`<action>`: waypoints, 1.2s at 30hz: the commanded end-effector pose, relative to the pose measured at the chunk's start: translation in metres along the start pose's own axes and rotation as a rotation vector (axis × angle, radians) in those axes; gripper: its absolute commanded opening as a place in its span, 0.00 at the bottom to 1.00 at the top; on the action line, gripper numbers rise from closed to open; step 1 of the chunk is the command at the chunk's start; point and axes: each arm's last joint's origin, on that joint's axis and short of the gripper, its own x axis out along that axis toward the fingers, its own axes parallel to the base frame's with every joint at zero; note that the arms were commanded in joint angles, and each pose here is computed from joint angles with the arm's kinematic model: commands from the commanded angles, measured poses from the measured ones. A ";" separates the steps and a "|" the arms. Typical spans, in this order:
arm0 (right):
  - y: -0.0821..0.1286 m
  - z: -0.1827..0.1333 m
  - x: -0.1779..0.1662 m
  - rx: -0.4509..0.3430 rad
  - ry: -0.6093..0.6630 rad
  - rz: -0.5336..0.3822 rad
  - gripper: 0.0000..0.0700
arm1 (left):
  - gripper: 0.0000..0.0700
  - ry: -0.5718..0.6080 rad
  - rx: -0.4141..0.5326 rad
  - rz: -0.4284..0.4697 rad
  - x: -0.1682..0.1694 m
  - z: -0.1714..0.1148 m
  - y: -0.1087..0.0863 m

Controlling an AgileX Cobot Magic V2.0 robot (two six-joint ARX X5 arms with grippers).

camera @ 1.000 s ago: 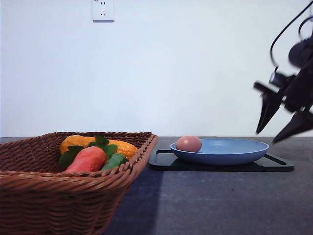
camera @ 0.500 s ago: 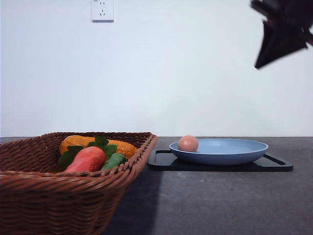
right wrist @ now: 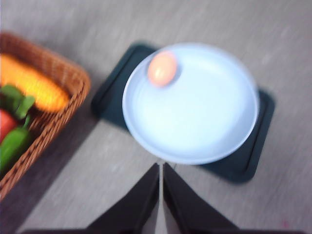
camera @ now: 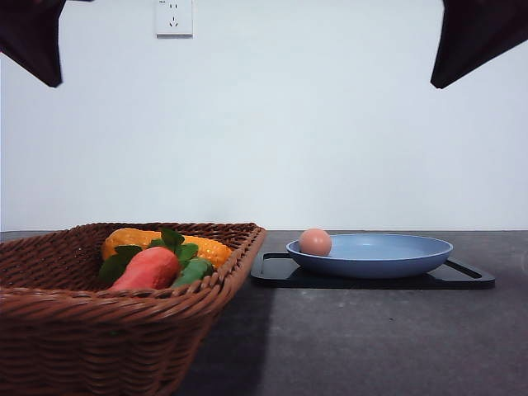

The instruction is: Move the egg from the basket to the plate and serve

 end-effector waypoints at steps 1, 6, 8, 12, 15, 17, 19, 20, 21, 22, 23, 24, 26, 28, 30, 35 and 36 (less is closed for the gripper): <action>0.004 -0.011 0.003 -0.014 -0.049 0.012 0.00 | 0.00 -0.048 -0.039 -0.017 -0.001 -0.008 -0.001; 0.008 -0.049 0.007 0.003 -0.183 0.044 0.00 | 0.00 -0.167 -0.140 -0.053 -0.014 -0.039 0.000; 0.009 -0.059 0.010 0.009 -0.223 0.050 0.00 | 0.00 -0.209 -0.165 -0.064 -0.020 -0.046 0.002; 0.008 -0.067 0.013 0.048 -0.229 0.055 0.00 | 0.00 -0.266 -0.213 -0.076 -0.032 -0.048 0.006; 0.008 -0.065 0.012 0.049 -0.248 0.058 0.00 | 0.00 -0.289 -0.222 -0.078 -0.035 -0.047 0.007; 0.008 -0.064 0.012 0.051 -0.257 0.059 0.00 | 0.00 -0.286 -0.221 -0.078 -0.035 -0.047 0.007; 0.008 -0.063 0.012 0.052 -0.267 0.060 0.00 | 0.00 -0.279 -0.218 -0.077 -0.034 -0.048 0.007; 0.008 -0.063 0.012 0.052 -0.271 0.061 0.00 | 0.00 -0.276 -0.217 -0.077 -0.034 -0.048 0.006; 0.008 -0.062 0.011 0.053 -0.275 0.061 0.00 | 0.00 -0.274 -0.216 -0.076 -0.033 -0.048 0.006; 0.008 -0.062 0.011 0.053 -0.276 0.061 0.00 | 0.00 -0.271 -0.215 -0.076 -0.032 -0.048 0.006; 0.008 -0.062 0.011 0.053 -0.278 0.062 0.00 | 0.00 -0.270 -0.215 -0.076 -0.032 -0.048 0.006; 0.008 -0.062 0.011 0.053 -0.279 0.062 0.00 | 0.00 -0.269 -0.215 -0.076 -0.032 -0.048 0.006; 0.008 -0.062 0.011 0.053 -0.279 0.062 0.00 | 0.00 -0.269 -0.215 -0.076 -0.032 -0.047 0.006; 0.008 -0.062 0.011 0.053 -0.279 0.062 0.00 | 0.00 -0.267 -0.211 -0.075 -0.032 -0.048 0.006; 0.008 -0.062 0.011 0.053 -0.279 0.062 0.00 | 0.00 -0.265 -0.158 -0.067 -0.036 -0.050 0.008; 0.008 -0.062 0.011 0.053 -0.279 0.062 0.00 | 0.00 -0.353 -0.134 -0.013 -0.068 -0.065 0.026; 0.008 -0.062 0.011 0.053 -0.279 0.062 0.00 | 0.00 -0.396 -0.159 0.008 -0.076 -0.069 0.031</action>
